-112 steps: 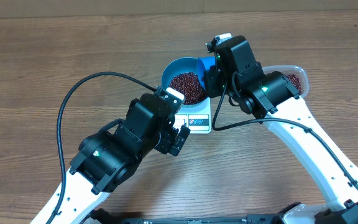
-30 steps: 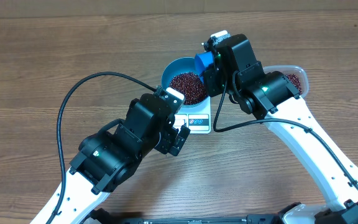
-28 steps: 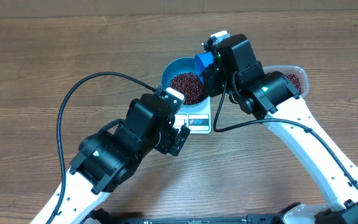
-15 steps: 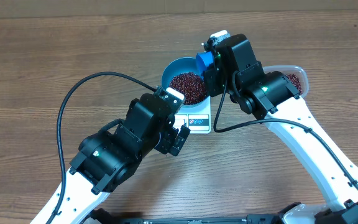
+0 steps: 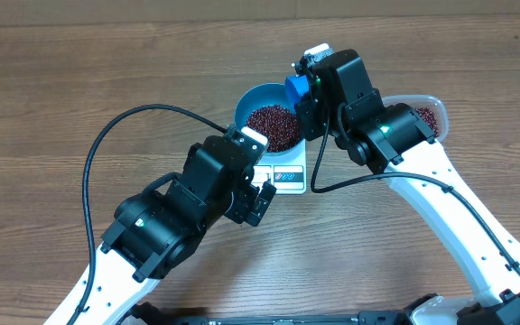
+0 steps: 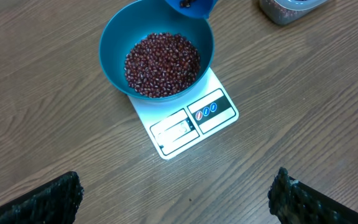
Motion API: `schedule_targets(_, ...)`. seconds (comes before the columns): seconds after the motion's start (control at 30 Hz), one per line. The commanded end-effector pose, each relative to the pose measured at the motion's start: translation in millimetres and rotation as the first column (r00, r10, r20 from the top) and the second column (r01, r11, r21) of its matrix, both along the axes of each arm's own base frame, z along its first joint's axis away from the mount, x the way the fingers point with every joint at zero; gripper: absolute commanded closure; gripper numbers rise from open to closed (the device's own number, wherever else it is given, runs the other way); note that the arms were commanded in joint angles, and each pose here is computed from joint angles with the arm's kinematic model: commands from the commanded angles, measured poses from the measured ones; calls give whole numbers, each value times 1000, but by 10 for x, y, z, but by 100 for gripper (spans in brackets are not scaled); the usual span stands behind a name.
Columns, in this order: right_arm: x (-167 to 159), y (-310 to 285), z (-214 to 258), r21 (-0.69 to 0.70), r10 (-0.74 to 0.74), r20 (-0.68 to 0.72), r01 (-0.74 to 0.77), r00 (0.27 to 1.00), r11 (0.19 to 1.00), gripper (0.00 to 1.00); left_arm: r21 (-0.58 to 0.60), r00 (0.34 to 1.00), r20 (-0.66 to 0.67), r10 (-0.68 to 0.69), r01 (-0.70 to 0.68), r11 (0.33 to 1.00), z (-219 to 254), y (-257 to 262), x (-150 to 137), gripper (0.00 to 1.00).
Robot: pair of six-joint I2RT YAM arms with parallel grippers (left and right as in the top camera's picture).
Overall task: Scoop item into bowl and weigh 150g on scale
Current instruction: 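Tip the scoop further to drop a few beans into the bowl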
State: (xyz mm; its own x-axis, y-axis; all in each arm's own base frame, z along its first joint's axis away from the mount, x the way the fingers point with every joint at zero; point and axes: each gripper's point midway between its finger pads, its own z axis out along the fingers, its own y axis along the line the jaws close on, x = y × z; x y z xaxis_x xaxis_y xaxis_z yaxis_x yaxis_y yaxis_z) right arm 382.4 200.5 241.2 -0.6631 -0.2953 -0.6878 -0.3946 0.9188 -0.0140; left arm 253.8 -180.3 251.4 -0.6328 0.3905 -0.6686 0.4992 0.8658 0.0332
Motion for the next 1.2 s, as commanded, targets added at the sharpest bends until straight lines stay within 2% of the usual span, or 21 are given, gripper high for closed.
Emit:
schedule_targets(0.0, 17, 39, 82, 45, -11, 4, 11, 1000, 999, 96, -6, 1000, -21, 4, -4, 1000, -56, -9, -15, 1)
schedule_targets(1.0, -59, 103, 43, 64, 28, -31, -26, 999, 998, 96, -6, 1000, -21, 4, -4, 1000, -56, -9, -15, 1)
schedule_targets(1.17, -73, 49, 8, 8, 51, -27, -51, 998, 999, 96, -6, 1000, -21, 4, -4, 1000, -56, -9, -15, 0)
